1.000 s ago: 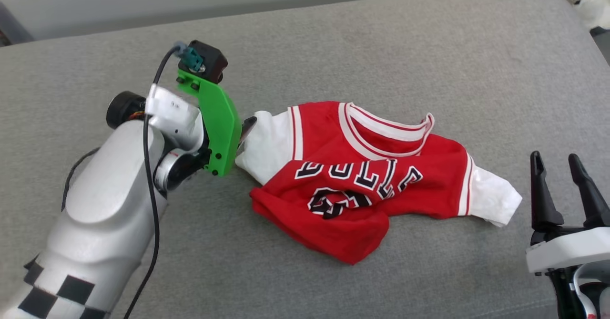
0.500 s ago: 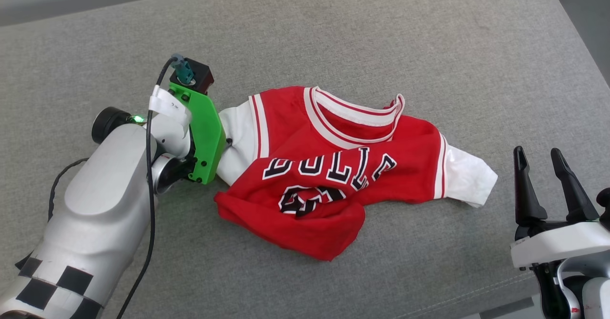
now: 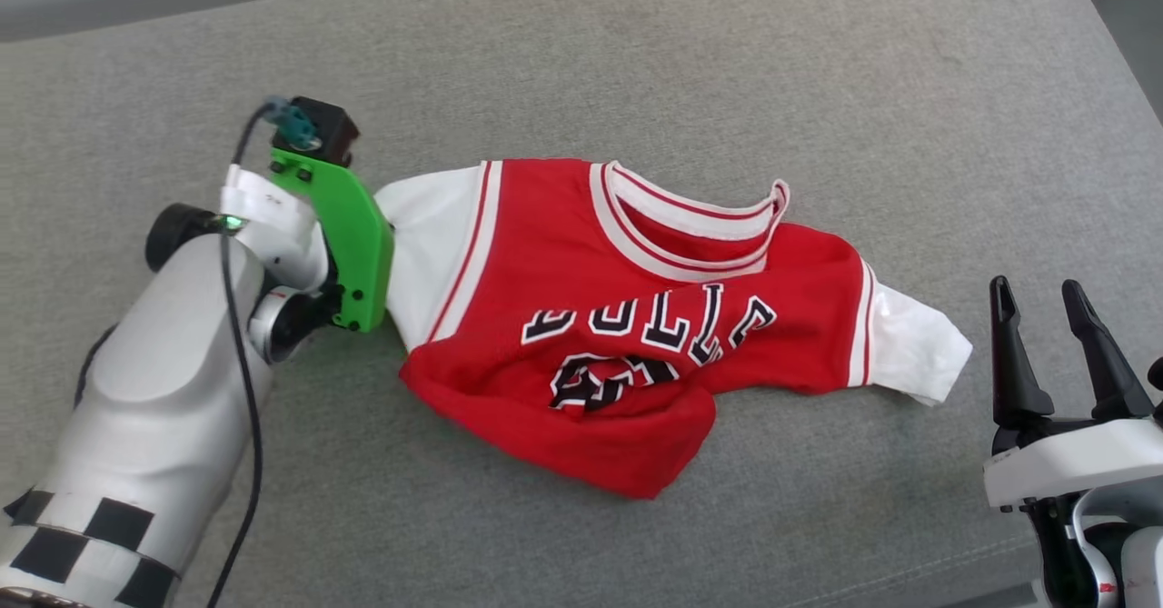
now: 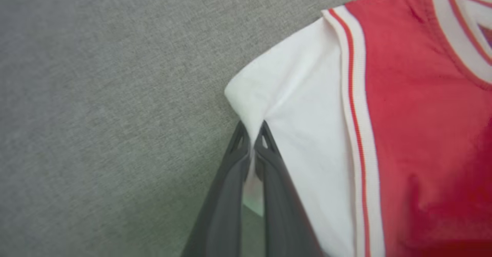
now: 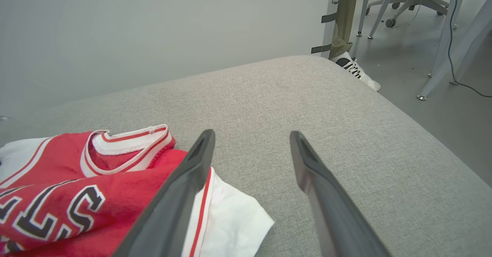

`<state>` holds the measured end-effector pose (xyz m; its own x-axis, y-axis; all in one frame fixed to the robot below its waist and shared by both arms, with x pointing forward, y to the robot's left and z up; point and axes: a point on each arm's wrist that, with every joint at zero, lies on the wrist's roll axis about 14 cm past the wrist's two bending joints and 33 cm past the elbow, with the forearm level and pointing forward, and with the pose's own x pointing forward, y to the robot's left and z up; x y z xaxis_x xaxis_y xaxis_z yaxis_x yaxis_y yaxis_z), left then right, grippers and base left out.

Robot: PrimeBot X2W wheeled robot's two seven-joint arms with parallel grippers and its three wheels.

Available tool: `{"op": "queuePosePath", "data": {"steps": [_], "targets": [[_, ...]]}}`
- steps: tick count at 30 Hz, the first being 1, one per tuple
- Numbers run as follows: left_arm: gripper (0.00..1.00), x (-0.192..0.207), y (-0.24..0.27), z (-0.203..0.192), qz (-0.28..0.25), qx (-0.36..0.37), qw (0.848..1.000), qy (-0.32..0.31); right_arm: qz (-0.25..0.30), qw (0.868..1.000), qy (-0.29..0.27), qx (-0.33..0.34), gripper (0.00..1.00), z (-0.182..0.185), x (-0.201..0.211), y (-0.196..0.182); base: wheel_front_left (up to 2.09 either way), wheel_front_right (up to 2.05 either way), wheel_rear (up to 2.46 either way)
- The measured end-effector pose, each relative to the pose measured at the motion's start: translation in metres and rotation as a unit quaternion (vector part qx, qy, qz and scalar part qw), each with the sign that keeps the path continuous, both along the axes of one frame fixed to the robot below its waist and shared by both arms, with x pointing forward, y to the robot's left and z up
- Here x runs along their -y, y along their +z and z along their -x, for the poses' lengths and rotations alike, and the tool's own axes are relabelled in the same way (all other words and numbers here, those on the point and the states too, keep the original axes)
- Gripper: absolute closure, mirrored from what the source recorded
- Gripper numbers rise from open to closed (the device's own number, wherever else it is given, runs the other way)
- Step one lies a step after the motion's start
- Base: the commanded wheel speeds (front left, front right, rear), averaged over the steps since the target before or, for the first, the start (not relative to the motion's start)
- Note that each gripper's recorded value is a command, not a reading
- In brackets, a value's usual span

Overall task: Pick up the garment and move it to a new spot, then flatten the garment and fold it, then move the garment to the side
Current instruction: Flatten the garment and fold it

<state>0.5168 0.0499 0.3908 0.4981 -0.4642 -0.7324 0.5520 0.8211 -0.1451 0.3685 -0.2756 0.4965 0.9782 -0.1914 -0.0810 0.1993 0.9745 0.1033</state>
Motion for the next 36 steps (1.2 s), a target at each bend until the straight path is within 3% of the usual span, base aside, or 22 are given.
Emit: {"op": "queuePosePath", "data": {"steps": [12,22,23,24,30,36], "targets": [[1.00,-0.097,0.054,-0.025,0.019,0.093,0.985,0.147,-0.006,0.999,0.047,0.009,0.00,-0.018,-0.025,0.010,0.00,0.00,0.00],[1.00,-0.152,0.019,0.029,0.008,0.047,0.974,0.220,-0.014,0.996,0.082,0.009,0.00,-0.030,-0.048,0.011,0.00,0.00,0.00],[0.75,-0.154,0.016,0.033,0.007,0.045,0.974,0.223,-0.015,0.996,0.085,0.008,0.00,-0.031,-0.049,0.011,0.00,0.00,0.00],[0.00,-0.156,0.014,0.036,0.008,0.047,0.973,0.225,-0.015,0.996,0.086,0.007,0.00,-0.032,-0.050,0.010,0.00,0.00,0.00],[0.00,-0.154,0.033,0.028,0.037,0.129,0.963,0.232,-0.016,0.996,0.091,0.003,0.00,-0.033,-0.052,0.010,0.00,0.00,0.00],[0.00,-0.142,0.085,0.019,0.089,0.265,0.937,0.209,-0.012,0.995,0.094,0.010,0.00,-0.031,-0.052,0.018,0.00,0.00,0.00]]}}
